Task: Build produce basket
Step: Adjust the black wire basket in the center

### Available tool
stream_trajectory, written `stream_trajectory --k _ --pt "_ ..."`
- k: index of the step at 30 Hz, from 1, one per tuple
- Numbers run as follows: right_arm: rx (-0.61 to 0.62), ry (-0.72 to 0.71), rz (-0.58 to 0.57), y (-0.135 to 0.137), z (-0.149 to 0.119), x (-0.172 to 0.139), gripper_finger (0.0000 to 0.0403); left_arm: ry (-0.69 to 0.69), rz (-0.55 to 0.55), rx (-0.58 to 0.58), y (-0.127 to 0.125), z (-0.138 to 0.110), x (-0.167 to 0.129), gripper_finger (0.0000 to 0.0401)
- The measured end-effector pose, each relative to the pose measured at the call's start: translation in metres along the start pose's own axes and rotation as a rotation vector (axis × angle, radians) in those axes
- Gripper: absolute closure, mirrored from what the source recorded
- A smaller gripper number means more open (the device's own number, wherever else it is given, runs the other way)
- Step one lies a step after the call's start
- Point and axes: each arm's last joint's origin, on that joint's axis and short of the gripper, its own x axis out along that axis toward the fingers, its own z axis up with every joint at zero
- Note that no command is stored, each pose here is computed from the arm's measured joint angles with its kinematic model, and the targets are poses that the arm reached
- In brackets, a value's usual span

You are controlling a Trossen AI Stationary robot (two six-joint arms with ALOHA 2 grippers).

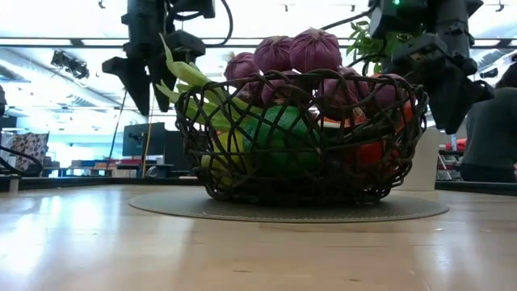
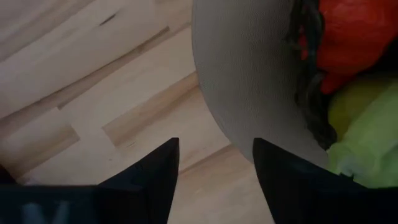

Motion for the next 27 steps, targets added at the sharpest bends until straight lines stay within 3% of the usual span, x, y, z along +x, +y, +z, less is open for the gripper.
stream_trajectory --k 5,13,20,27 --pt "-0.003 0.0 -0.009 -0.001 0.0 0.002 0.0324 0.007 -0.002 0.041 -0.002 -0.004 0.002 0.0242" --pt "-0.016 -0.023 0.024 0.002 0.002 0.002 0.0389 0.008 -0.002 0.117 -0.002 -0.005 0.001 0.0387" --pt "0.014 -0.07 0.044 0.005 0.005 0.002 0.039 0.014 -0.027 0.131 -0.002 -0.007 0.012 0.0397" --pt "0.058 -0.136 0.084 0.01 0.009 0.001 0.0396 0.027 -0.086 0.035 0.0 -0.015 0.044 0.0397"
